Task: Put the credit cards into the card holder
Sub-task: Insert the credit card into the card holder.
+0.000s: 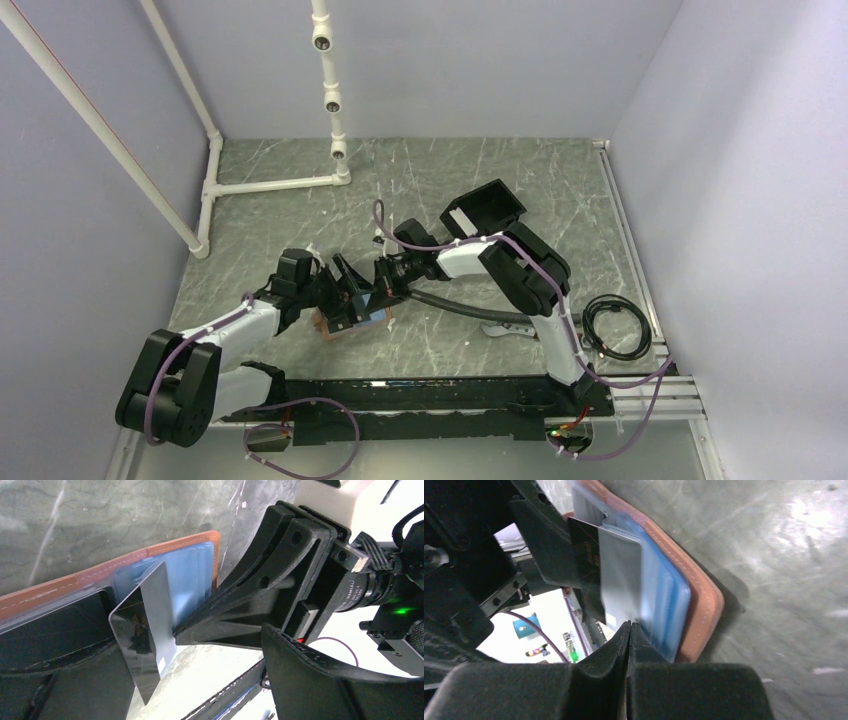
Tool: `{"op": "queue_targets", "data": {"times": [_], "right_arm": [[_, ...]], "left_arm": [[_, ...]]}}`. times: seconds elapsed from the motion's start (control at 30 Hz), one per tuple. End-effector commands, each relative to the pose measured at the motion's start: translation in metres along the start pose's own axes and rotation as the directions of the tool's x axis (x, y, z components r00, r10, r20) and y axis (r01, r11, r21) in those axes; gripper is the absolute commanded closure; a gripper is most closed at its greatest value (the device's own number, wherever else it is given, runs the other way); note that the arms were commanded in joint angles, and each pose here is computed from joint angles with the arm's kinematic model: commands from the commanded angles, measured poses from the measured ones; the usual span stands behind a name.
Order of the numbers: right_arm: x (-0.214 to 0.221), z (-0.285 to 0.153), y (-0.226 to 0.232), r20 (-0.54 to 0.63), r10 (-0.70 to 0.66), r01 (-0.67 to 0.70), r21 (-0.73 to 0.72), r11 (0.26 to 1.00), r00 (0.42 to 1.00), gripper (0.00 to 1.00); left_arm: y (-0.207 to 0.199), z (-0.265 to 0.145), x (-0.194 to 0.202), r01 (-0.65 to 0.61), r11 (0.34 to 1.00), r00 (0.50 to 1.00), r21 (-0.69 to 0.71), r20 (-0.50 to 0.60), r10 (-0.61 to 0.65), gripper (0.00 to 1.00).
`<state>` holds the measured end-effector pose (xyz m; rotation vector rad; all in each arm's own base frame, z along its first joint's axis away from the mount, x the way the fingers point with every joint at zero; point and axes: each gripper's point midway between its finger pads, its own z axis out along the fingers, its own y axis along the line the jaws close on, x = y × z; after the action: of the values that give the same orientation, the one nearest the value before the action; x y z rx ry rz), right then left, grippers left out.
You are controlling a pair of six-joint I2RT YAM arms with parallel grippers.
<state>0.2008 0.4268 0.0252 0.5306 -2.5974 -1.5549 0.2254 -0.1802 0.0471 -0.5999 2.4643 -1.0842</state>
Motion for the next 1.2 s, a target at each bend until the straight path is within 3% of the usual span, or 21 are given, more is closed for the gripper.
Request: {"op": "queue_targets", "data": {"times": [0.0, 0.27, 0.43, 0.7, 0.8, 0.97, 1.17], "right_arm": [[0.002, 0.002, -0.052, 0.047, 0.028, -0.037, 0.202, 0.979, 0.999, 1.0], [0.018, -0.01, -0.095, 0.063, 0.099, -0.113, 0.282, 0.953, 0.993, 1.0], [0.016, -0.009, -0.097, 0.069, 0.103, -0.118, 0.271, 0.955, 0.992, 1.0], [0.011, -0.009, -0.092, 0.066, 0.08, -0.095, 0.264, 0.96, 0.995, 1.0], [0.011, -0.007, -0.09, 0.061, 0.077, -0.09, 0.255, 0.963, 0.995, 1.0], [0.01, -0.008, -0.086, 0.06, 0.07, -0.082, 0.247, 0.965, 0.996, 1.0], [-0.002, -0.021, -0.051, 0.052, 0.018, -0.028, 0.198, 0.98, 0.998, 1.0]], "left_arm": [[0.012, 0.0, 0.006, 0.01, 0.999, 1.0, -0.042, -0.017, -0.011, 0.06], [0.019, -0.015, 0.009, 0.001, 0.989, 0.999, -0.148, -0.04, -0.007, 0.01], [0.027, -0.027, 0.009, 0.013, 0.972, 0.999, -0.235, -0.028, -0.02, 0.01], [0.019, -0.037, 0.001, -0.017, 0.971, 1.0, -0.239, 0.001, 0.018, 0.01], [0.013, -0.03, -0.002, -0.031, 0.978, 1.0, -0.206, -0.01, 0.03, 0.08], [0.002, -0.023, -0.012, -0.055, 0.984, 0.998, -0.167, 0.011, 0.058, 0.32], [0.003, -0.02, -0.015, -0.059, 0.978, 0.998, -0.198, 0.009, 0.062, 0.46]]}}
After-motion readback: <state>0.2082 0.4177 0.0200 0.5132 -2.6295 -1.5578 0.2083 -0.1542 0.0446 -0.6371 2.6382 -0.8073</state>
